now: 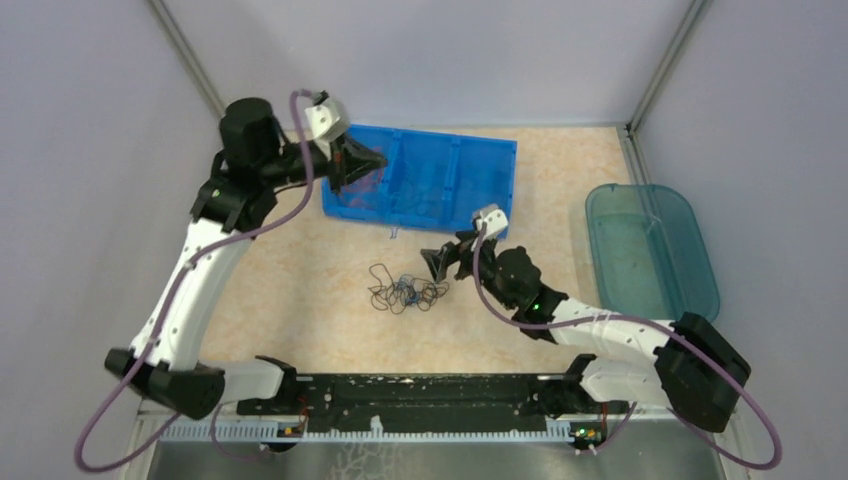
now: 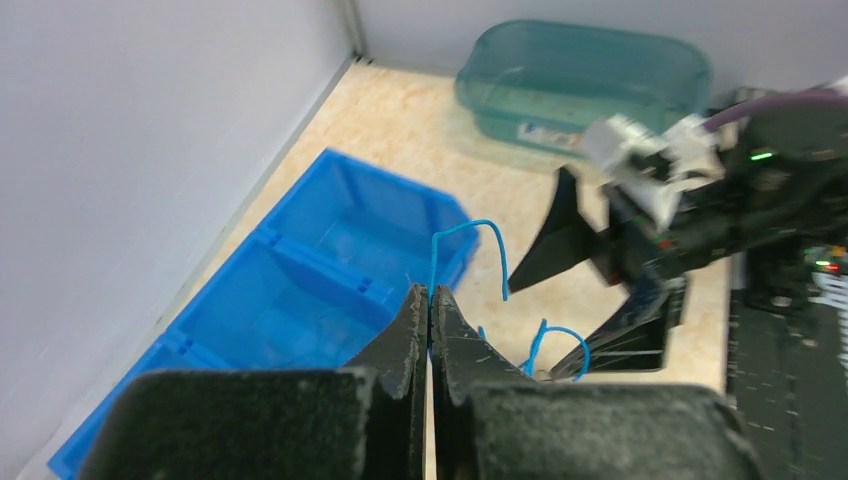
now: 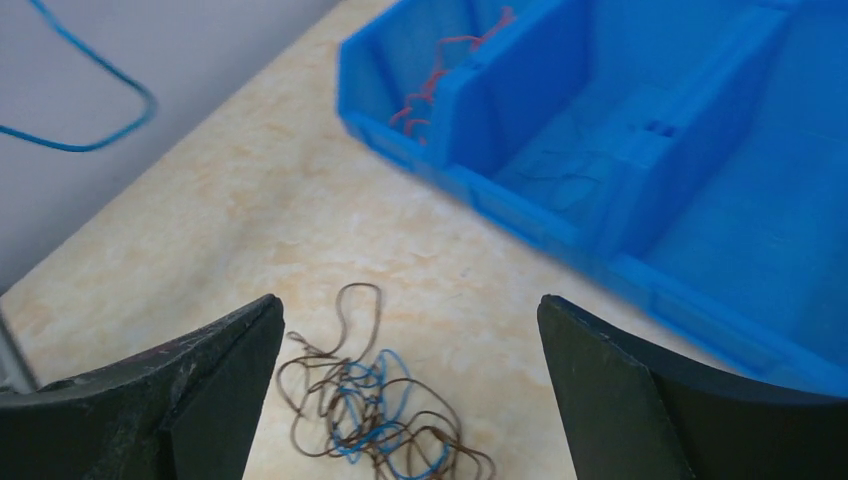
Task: Untangle the cables
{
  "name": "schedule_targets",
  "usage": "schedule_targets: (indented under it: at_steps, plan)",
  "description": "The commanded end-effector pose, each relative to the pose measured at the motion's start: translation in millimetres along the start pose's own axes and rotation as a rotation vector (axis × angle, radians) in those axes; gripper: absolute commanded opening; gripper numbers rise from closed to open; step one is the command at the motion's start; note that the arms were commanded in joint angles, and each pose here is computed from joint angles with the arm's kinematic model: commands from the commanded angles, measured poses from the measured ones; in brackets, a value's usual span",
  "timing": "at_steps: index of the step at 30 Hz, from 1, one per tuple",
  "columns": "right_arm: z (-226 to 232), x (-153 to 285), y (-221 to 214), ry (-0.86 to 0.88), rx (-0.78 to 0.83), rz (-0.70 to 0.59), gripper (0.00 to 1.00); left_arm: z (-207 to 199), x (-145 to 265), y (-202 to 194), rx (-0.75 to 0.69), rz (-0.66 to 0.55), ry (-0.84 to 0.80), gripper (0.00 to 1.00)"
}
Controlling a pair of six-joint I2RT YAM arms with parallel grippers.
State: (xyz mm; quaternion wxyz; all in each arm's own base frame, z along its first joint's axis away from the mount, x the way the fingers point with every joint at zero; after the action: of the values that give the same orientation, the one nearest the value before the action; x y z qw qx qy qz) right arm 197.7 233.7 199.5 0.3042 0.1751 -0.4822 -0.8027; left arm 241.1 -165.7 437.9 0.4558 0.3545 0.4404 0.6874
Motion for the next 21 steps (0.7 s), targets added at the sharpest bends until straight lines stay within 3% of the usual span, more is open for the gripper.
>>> schedule_targets:
  at_steps: [1,10,12,14,16,17,18,21]
  plan:
    - [-22,1,31,-0.252,0.021,0.000,0.99,43,-38,-44,-0.023,0.082,0.131,0.00]
    - [-25,18,39,-0.244,0.030,-0.063,0.99,111,-113,-147,-0.074,0.261,0.243,0.00]
    - [-24,21,42,-0.242,0.028,-0.071,0.98,122,-124,-170,-0.080,0.324,0.282,0.04]
    - [-23,23,45,-0.247,0.025,-0.076,0.98,129,-133,-186,-0.085,0.369,0.312,0.26]
    - [-23,23,46,-0.255,0.025,-0.068,0.98,134,-139,-192,-0.080,0.400,0.308,0.67]
    - [-24,23,46,-0.261,0.025,-0.058,0.98,136,-141,-192,-0.075,0.413,0.314,0.82]
    - [-25,22,46,-0.271,0.024,-0.046,0.98,138,-140,-189,-0.071,0.417,0.318,0.90]
    - [-27,21,44,-0.293,0.018,-0.008,0.98,135,-130,-167,-0.073,0.407,0.301,0.95]
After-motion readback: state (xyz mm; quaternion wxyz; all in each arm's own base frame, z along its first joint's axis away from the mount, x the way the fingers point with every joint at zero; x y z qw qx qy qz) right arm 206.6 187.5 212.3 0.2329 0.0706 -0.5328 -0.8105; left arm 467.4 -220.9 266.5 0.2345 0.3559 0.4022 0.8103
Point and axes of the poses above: each gripper's point midway between its finger pads, its own x axis back along the fingers, its own z axis along the line the jaws close on, y = z × x, the point moved 8 cm from there along x, back along the fingers, and after that the axes turned 13 degrees about -x, right-handed, at the moved point
